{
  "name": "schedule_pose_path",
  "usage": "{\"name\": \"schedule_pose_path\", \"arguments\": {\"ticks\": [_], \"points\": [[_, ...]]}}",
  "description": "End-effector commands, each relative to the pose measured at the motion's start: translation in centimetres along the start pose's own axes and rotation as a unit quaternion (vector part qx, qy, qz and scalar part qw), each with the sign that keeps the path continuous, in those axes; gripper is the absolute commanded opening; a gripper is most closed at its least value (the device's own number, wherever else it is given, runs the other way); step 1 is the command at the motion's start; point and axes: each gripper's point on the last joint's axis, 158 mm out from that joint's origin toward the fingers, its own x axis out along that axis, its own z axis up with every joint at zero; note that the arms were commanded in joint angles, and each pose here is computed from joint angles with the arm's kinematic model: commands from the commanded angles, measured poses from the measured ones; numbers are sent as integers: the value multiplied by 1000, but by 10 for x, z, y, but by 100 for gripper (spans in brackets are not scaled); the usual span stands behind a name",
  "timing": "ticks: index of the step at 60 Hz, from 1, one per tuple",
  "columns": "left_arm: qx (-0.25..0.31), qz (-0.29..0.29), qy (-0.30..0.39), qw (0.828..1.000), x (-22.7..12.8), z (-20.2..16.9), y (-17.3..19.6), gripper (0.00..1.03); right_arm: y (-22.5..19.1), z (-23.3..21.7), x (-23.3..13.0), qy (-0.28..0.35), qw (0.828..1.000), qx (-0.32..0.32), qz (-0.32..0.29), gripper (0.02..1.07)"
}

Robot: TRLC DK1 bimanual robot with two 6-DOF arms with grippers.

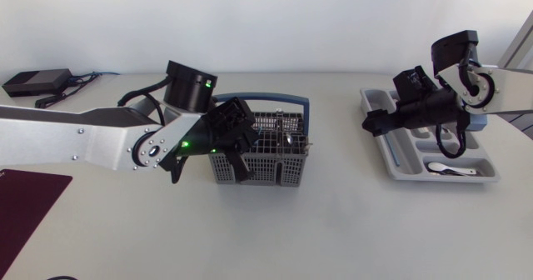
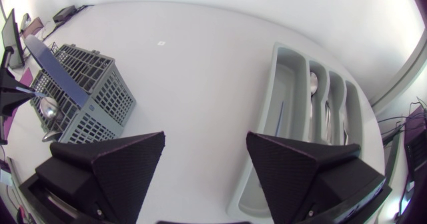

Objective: Transfer all utensils from the basket to the drawer tray.

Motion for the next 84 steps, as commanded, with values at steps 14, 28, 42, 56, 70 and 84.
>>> {"name": "schedule_pose_path", "arguments": {"ticks": [14,28,42,56,70,84], "points": [[-29,10,-56,998,-38,43,20,4,33,-9,-11,6,999,-32,26,91],[-53,12,-101,993,-81,81,30,4,55,-1,-27,-10,998,-54,40,91],[-89,21,-154,984,-141,126,47,4,75,15,-58,-52,994,-79,54,91],[-163,-37,-167,972,-163,138,44,4,110,29,-102,-110,984,-106,91,91],[-258,-122,-130,949,-141,123,38,4,154,27,-132,-133,969,-132,160,91],[-320,-198,-82,923,-111,108,14,4,202,10,-136,-121,953,-169,219,90]]}}
